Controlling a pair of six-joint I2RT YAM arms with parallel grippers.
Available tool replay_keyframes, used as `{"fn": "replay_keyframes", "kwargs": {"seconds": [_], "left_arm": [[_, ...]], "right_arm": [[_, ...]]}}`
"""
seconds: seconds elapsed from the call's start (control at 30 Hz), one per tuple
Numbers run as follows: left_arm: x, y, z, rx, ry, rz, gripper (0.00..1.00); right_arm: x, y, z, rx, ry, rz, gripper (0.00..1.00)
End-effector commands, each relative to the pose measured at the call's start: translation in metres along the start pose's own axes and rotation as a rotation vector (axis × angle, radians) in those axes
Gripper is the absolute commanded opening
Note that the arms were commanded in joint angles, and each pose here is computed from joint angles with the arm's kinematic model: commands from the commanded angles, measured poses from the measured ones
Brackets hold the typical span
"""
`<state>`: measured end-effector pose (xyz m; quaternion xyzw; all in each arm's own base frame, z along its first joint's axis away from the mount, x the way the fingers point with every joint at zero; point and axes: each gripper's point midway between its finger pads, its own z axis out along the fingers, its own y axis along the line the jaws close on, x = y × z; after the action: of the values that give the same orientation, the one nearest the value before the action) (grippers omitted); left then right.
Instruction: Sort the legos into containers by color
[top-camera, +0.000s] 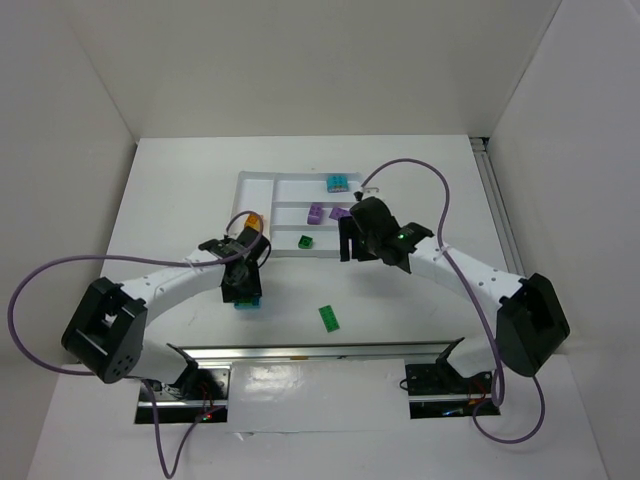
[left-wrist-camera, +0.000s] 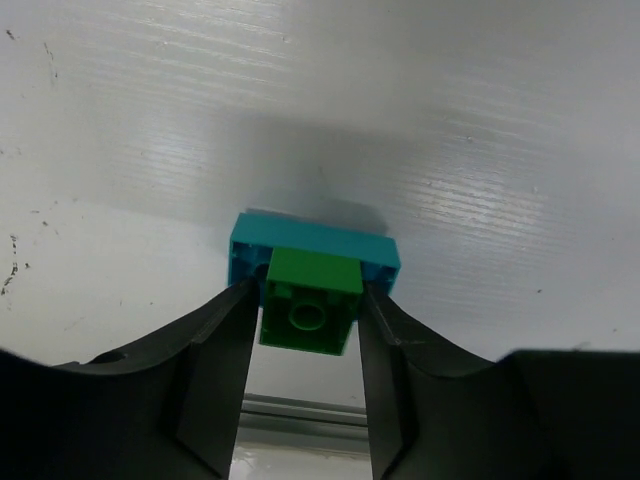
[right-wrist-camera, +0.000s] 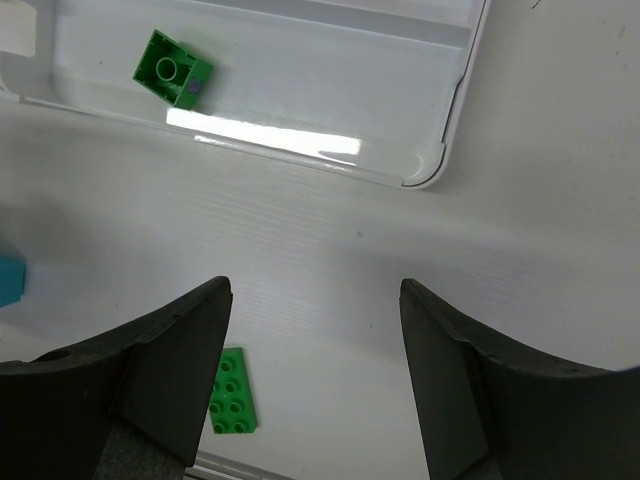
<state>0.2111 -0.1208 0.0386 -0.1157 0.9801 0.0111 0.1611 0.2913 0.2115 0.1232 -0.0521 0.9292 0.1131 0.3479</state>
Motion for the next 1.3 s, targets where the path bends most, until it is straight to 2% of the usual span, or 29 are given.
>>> {"fn": "replay_keyframes", "kwargs": {"seconds": [0.0, 0.07, 0.1, 0.17, 0.2, 0.23, 0.3, 0.4, 0.43, 0.47, 0.53, 0.67, 0.87, 0.9, 0.93, 1.0, 1.27], "left_arm": [[0.000, -0.002, 0.001, -0.003, 0.004, -0.015, 0.55], [-0.001, -0.003, -0.002, 0.007, -0.006, -0.018, 0.48], [-0.006, -0.006, -0.007, 0.023, -0.023, -0.023, 0.37], [-0.012, -0.010, -0.014, 0.038, -0.038, -0.028, 0.23], [-0.020, -0.015, -0.023, 0.059, -0.059, -0.019, 0.07], [-0.023, -0.017, -0.030, 0.079, -0.063, 0.013, 0.00], [-0.035, -0.030, -0.048, 0.145, -0.087, 0.041, 0.00], [-0.060, -0.068, -0.097, 0.363, -0.161, 0.129, 0.00], [-0.067, -0.079, -0.111, 0.431, -0.190, 0.156, 0.00], [-0.078, -0.090, -0.124, 0.499, -0.221, 0.174, 0.00], [-0.088, -0.119, -0.157, 0.726, -0.281, 0.242, 0.00], [-0.100, -0.146, -0.187, 0.994, -0.284, 0.298, 0.00], [-0.111, -0.165, -0.205, 1.202, -0.263, 0.357, 0.00], [-0.120, -0.166, -0.216, 1.256, -0.306, 0.371, 0.00], [-0.115, -0.168, -0.216, 1.310, -0.242, 0.362, 0.00], [-0.120, -0.168, -0.225, 1.367, -0.257, 0.353, 0.00], [-0.131, -0.167, -0.223, 1.303, -0.302, 0.370, 0.00]], "right_arm": [[-0.014, 0.004, -0.002, 0.004, -0.033, 0.004, 0.76], [-0.016, 0.005, 0.000, 0.004, -0.033, 0.004, 0.76], [-0.015, 0.005, 0.000, 0.004, -0.033, 0.004, 0.76], [-0.015, 0.005, 0.000, 0.004, -0.033, 0.004, 0.76], [-0.014, 0.006, -0.001, -0.007, -0.027, -0.005, 0.76], [-0.018, 0.008, -0.002, -0.011, -0.035, -0.003, 0.76], [-0.019, 0.020, -0.004, -0.072, -0.026, -0.012, 0.76], [-0.034, 0.030, -0.013, -0.217, -0.054, 0.027, 0.76], [-0.039, 0.036, -0.021, -0.324, -0.051, 0.053, 0.76], [-0.061, 0.044, -0.038, -0.421, -0.137, 0.059, 0.76], [-0.065, 0.047, -0.055, -0.576, -0.149, 0.078, 0.77], [-0.086, 0.061, -0.085, -0.698, -0.211, 0.052, 0.77], [-0.103, 0.074, -0.124, -0.799, -0.266, -0.003, 0.77], [-0.104, 0.076, -0.126, -0.819, -0.272, -0.013, 0.77], [-0.107, 0.079, -0.130, -0.841, -0.289, -0.026, 0.77], [-0.110, 0.083, -0.133, -0.858, -0.285, -0.025, 0.78], [-0.117, 0.085, -0.134, -0.860, -0.285, -0.018, 0.77]]}}
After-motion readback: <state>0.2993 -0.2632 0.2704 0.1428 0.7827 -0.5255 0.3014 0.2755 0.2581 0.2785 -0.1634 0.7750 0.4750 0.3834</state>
